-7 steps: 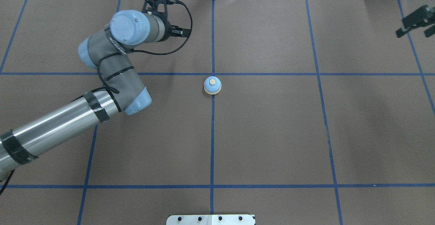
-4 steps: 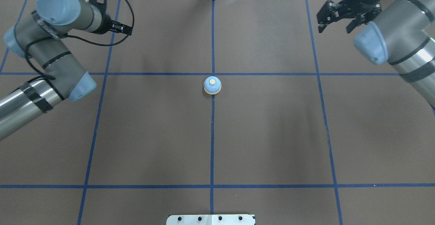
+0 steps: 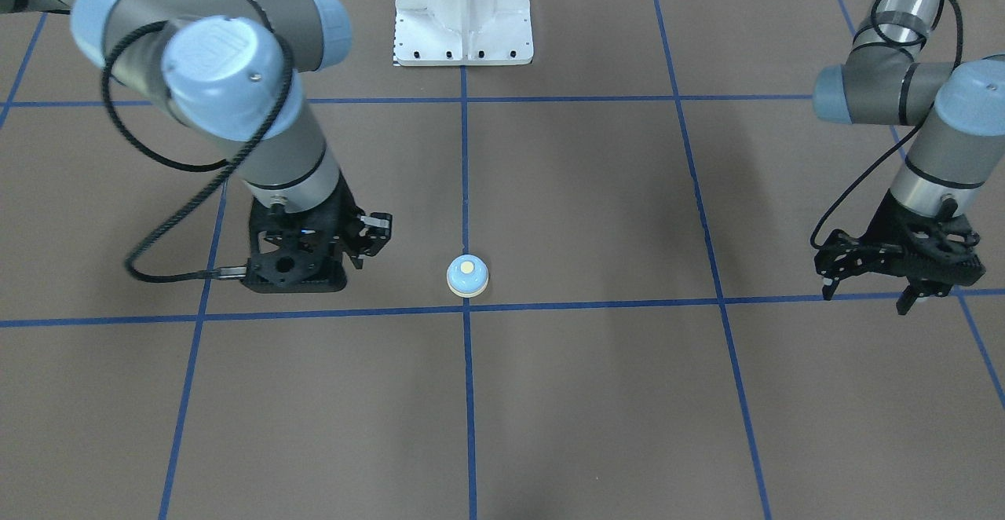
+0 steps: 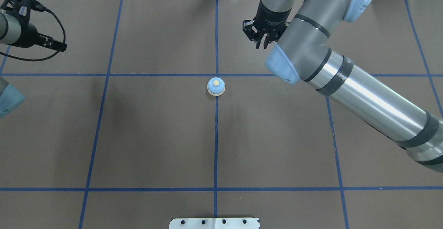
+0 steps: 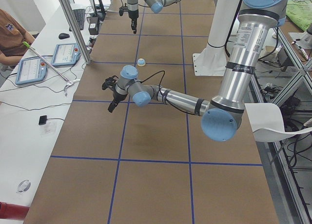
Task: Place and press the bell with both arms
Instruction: 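Move the right gripper over the top of the bell, then press down on the bell's top button with the right gripper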
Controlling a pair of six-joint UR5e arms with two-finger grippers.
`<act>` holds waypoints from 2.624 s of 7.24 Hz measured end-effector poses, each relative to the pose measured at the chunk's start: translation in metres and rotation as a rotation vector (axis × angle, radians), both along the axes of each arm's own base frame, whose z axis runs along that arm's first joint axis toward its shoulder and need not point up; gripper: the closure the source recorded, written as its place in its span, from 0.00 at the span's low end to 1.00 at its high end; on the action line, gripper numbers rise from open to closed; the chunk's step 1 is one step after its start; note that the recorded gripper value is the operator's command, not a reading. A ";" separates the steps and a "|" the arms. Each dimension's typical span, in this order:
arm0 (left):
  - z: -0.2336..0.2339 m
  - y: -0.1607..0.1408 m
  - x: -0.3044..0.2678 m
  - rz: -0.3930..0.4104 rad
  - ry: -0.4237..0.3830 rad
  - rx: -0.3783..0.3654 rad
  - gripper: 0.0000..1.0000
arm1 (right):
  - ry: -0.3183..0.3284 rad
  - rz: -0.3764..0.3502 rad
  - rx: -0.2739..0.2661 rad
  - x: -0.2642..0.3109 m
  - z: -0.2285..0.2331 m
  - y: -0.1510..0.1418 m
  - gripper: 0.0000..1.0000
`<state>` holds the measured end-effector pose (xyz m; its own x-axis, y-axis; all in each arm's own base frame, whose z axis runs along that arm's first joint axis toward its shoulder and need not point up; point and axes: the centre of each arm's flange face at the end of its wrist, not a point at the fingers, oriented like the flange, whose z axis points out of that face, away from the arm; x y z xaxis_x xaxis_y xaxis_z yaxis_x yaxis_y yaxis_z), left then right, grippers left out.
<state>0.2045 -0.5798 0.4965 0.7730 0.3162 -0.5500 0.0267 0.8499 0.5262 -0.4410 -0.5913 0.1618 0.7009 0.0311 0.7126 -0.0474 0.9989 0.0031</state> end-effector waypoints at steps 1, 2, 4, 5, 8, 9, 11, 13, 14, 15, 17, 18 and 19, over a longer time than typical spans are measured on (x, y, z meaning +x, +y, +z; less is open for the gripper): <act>0.013 0.011 -0.024 0.013 0.014 -0.025 0.00 | 0.014 -0.009 -0.011 -0.034 -0.008 0.005 1.00; 0.028 0.019 -0.049 0.037 0.025 -0.057 0.00 | 0.015 -0.013 -0.015 -0.063 -0.009 0.007 1.00; 0.061 0.034 -0.107 0.102 -0.042 -0.122 0.00 | -0.005 0.000 0.005 -0.109 -0.005 0.010 1.00; 0.075 0.042 -0.133 0.131 -0.084 -0.137 0.00 | -0.005 0.002 0.011 -0.123 -0.007 0.012 1.00; 0.091 0.053 -0.160 0.148 -0.118 -0.154 0.00 | -0.005 -0.016 0.023 -0.150 -0.008 0.021 1.00; 0.092 0.053 -0.160 0.148 -0.119 -0.155 0.00 | -0.004 -0.021 0.023 -0.153 -0.007 0.023 1.00; 0.093 0.053 -0.161 0.148 -0.120 -0.159 0.00 | -0.003 -0.031 0.023 -0.160 -0.004 0.028 1.00; 0.094 0.053 -0.161 0.146 -0.122 -0.160 0.00 | 0.000 -0.035 0.026 -0.166 0.002 0.031 1.00; 0.094 0.053 -0.161 0.145 -0.123 -0.160 0.00 | 0.002 -0.036 0.027 -0.169 0.005 0.031 1.00; 0.094 0.053 -0.161 0.145 -0.123 -0.160 0.00 | 0.004 -0.036 0.026 -0.169 0.009 0.031 1.00; 0.094 0.053 -0.161 0.142 -0.122 -0.162 0.00 | 0.011 -0.037 0.021 -0.170 0.015 0.031 1.00; 0.094 0.054 -0.161 0.141 -0.121 -0.163 0.00 | 0.013 -0.036 0.020 -0.171 0.019 0.030 1.00; 0.094 0.054 -0.161 0.140 -0.121 -0.163 0.00 | 0.013 -0.035 0.021 -0.171 0.021 0.029 1.00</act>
